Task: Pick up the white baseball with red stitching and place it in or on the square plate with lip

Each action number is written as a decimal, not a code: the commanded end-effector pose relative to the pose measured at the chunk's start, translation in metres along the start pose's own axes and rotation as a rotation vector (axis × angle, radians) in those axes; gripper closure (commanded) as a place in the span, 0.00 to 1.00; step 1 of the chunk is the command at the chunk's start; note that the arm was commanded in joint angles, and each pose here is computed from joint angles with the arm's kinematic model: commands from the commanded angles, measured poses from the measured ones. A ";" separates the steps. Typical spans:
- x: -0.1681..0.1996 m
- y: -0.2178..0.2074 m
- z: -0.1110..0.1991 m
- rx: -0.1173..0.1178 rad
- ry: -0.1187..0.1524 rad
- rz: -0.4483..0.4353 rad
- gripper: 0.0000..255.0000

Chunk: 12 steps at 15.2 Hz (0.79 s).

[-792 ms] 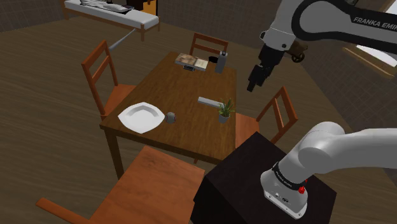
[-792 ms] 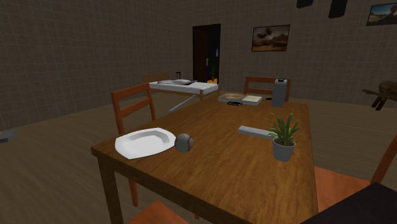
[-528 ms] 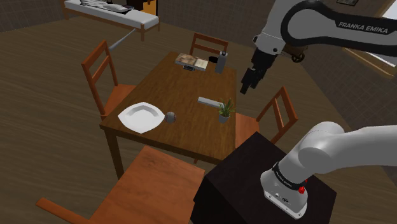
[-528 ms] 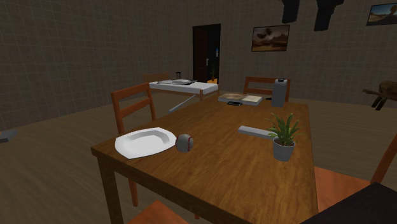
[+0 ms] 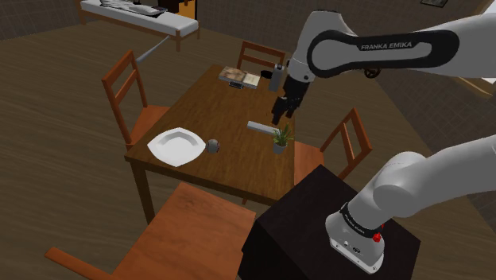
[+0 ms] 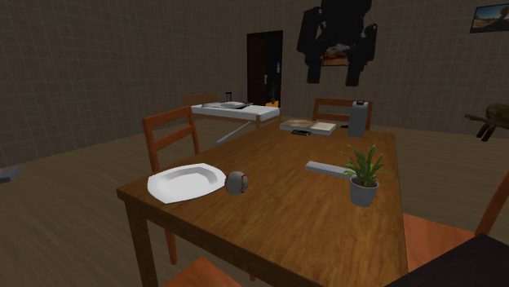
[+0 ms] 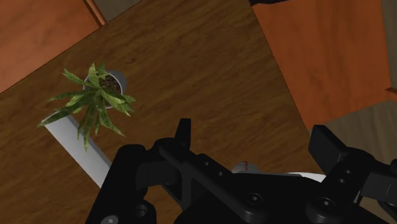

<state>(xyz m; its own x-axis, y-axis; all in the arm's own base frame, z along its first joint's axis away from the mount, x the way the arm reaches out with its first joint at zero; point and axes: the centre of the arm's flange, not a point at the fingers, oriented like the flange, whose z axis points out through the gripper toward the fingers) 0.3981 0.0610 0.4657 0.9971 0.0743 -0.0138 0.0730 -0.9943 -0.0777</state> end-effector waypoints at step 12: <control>0.116 -0.028 0.120 0.015 0.021 -0.023 0.00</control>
<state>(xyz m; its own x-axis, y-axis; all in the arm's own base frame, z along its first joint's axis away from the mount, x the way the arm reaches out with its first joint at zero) 0.4975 0.0999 0.3533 0.9956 0.0940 0.0062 0.0942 -0.9914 -0.0906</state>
